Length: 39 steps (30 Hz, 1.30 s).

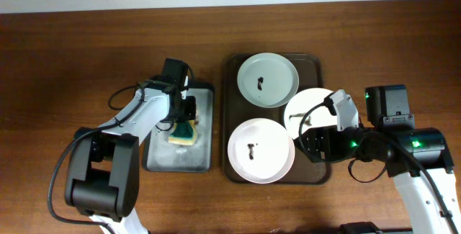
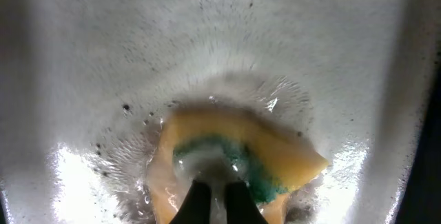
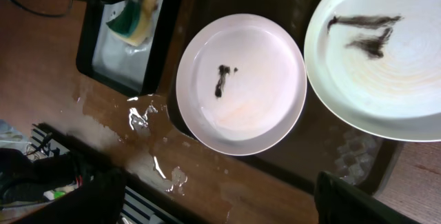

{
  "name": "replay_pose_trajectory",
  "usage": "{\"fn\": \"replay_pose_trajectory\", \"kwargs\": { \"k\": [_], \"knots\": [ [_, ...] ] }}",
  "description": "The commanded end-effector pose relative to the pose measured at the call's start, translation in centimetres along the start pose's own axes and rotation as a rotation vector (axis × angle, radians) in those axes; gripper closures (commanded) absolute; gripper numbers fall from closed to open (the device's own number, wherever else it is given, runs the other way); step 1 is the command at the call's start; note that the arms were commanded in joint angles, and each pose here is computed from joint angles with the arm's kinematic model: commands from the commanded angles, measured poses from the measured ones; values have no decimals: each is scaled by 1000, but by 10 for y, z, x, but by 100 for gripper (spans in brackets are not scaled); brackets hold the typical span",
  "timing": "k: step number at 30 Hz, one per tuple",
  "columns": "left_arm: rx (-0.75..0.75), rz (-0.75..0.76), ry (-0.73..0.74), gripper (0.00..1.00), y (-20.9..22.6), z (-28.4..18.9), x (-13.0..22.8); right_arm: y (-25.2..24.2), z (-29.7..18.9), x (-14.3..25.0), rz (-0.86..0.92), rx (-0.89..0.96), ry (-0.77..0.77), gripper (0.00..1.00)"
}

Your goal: Clean dirty plates on tray and stack at the side

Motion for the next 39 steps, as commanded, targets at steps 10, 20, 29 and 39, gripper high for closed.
{"fn": "replay_pose_trajectory", "kwargs": {
  "k": [10,20,29,39],
  "knots": [
    [-45,8,143,30,-5,-54,0,5,0,4,5,-20,19,12],
    [-52,-36,268,59,14,-7,56,6,0,14,56,-30,65,18],
    [-41,-43,246,100,7,-25,42,-30,14,23,189,156,186,48],
    [181,-25,83,100,-23,-149,19,-65,92,52,261,116,360,63]
  ]
}}
Point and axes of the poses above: each gripper's point midway between its finger pads, its own z axis out along the fingers, its own y axis along the line the jaws close on, x = y × z, the point moved 3 cm from there along -z, back along the fingers, and after that the axes turned 14 degrees about -z, right-handed, at the moved point
